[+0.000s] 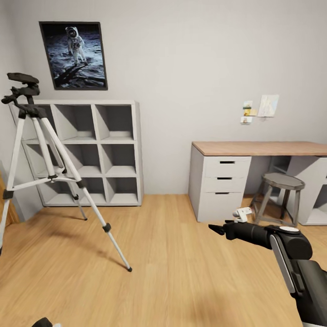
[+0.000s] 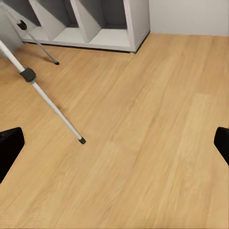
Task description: Attach the digital camera to the camera tripod in the bedroom.
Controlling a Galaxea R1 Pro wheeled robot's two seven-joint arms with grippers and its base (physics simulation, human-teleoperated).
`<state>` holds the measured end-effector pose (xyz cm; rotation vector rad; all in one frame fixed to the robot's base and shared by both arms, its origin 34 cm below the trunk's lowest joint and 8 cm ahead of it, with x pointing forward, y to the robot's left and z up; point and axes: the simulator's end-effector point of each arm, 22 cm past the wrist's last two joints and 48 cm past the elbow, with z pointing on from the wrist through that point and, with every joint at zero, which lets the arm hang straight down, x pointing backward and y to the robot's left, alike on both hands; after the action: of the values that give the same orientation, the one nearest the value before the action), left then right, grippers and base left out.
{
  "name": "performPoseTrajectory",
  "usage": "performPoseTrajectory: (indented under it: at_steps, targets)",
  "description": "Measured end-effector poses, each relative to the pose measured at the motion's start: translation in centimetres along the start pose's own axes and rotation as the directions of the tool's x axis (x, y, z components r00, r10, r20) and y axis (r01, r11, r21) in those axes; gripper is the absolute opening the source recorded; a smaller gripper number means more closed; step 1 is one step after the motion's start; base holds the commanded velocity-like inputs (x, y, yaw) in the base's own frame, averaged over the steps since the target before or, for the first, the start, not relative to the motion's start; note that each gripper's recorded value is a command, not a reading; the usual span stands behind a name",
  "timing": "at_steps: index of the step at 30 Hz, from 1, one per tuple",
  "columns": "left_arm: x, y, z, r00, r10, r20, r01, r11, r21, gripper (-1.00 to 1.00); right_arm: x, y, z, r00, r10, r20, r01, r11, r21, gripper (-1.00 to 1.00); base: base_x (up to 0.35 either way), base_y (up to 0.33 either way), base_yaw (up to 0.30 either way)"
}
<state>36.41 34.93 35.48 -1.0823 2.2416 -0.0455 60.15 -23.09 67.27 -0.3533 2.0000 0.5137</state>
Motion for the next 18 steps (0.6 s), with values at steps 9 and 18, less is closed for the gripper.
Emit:
performPoseTrajectory:
  at_steps: [9, 18]
  targets:
    - [-1.0, -1.0, -1.0, 1.000, -0.003, 0.008, 0.002, 1.000, 0.013, -1.00, -1.8, 0.3, -0.9, 1.000, -0.009, 0.013, 0.009, 1.000, 0.002, 1.00, 0.000, 0.000, 0.107]
    - [-2.1, -1.9, -2.1, 1.000, 0.000, 0.002, 0.000, 1.000, 0.016, -1.00, -3.8, 0.3, -1.4, 1.000, -0.009, 0.012, 0.009, 1.000, 0.006, 1.00, 0.000, 0.000, 0.014]
